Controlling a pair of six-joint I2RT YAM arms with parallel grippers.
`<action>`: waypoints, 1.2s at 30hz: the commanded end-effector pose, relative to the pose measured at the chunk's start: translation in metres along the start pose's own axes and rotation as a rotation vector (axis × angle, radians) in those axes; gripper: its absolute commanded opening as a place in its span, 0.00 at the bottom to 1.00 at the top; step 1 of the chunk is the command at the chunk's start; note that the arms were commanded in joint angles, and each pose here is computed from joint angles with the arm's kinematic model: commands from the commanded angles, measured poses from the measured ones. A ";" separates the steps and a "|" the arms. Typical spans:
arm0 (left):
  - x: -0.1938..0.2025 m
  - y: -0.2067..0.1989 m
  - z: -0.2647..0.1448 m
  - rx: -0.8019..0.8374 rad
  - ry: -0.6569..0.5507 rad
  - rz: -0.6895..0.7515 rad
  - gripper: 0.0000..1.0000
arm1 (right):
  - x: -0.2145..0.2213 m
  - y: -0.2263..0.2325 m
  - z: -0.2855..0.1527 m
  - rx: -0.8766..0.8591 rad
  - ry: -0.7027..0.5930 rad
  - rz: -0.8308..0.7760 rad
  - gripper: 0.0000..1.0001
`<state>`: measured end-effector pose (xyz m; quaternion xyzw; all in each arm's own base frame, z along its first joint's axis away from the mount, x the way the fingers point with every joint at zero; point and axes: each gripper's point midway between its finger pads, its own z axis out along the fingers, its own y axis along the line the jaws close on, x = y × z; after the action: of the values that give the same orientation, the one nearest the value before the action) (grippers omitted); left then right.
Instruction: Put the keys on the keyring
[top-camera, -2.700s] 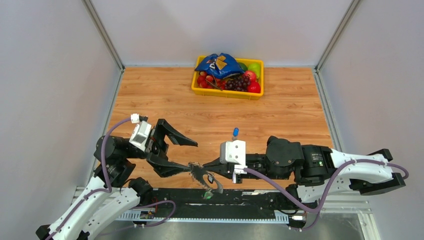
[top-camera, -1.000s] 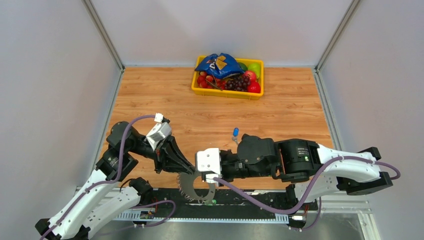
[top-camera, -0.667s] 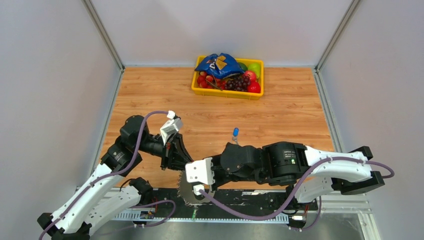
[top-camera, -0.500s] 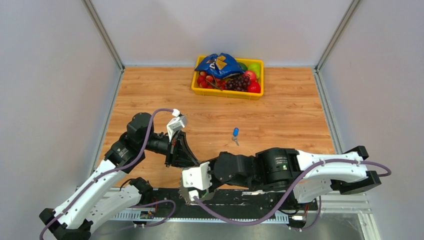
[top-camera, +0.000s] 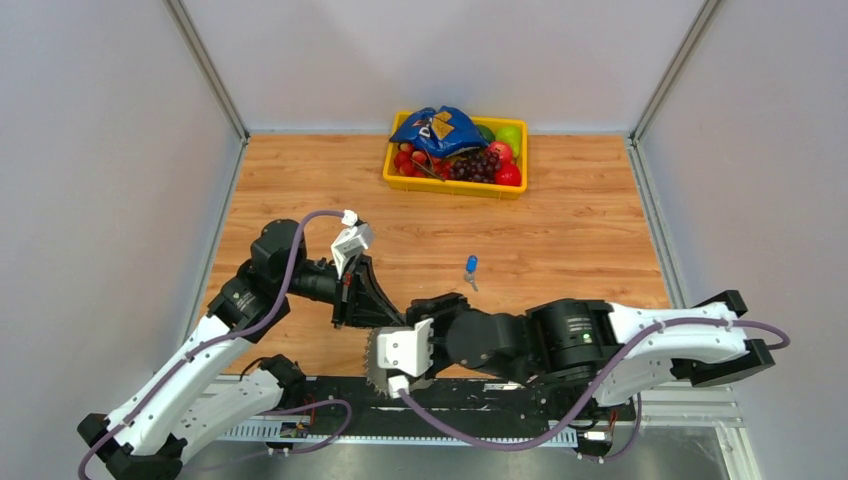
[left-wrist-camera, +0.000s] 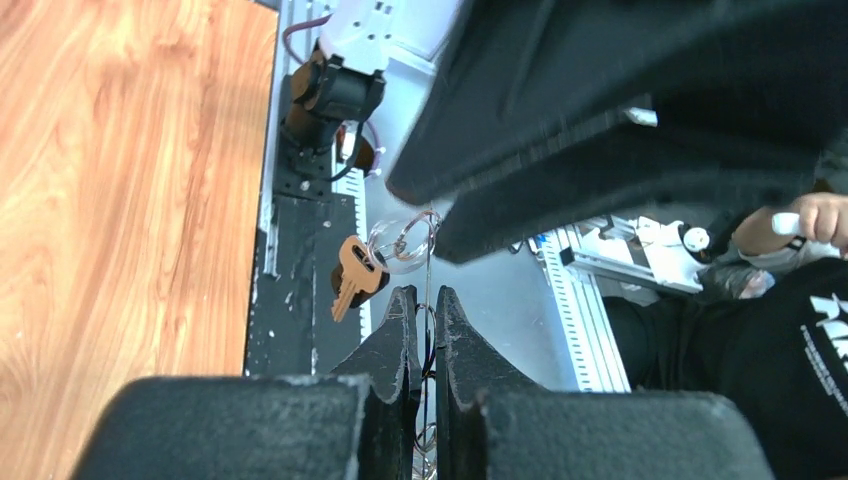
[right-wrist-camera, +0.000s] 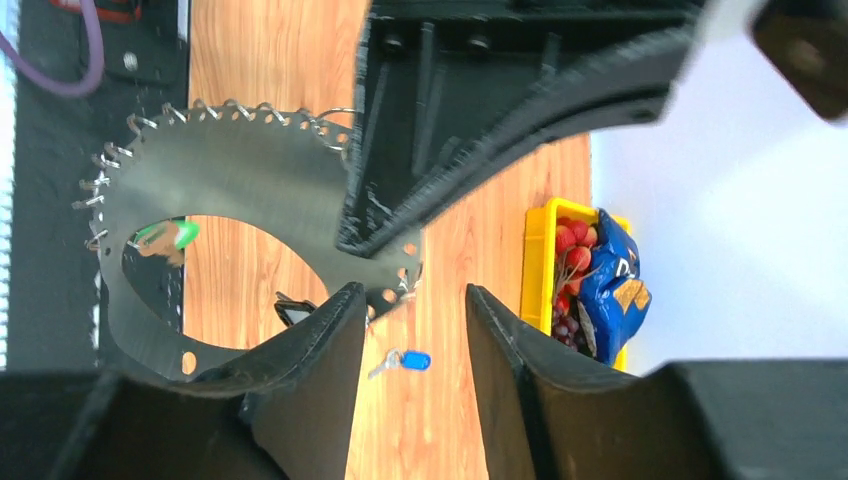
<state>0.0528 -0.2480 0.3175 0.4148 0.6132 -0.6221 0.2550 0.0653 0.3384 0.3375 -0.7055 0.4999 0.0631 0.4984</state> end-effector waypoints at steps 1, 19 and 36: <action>-0.017 -0.043 -0.008 0.132 -0.029 0.173 0.00 | -0.025 -0.034 -0.035 0.091 -0.194 0.165 0.48; -0.022 -0.086 -0.022 0.242 -0.093 0.325 0.00 | -0.054 -0.021 -0.084 -0.058 -0.539 0.335 0.53; -0.020 -0.113 -0.032 0.308 -0.106 0.394 0.00 | -0.079 -0.006 -0.057 -0.104 -0.554 0.132 0.46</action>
<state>-0.0136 -0.2129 0.3921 0.5104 0.4339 -0.6656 0.3290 0.0004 0.3319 0.3912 -0.6619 0.4112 0.3270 0.5346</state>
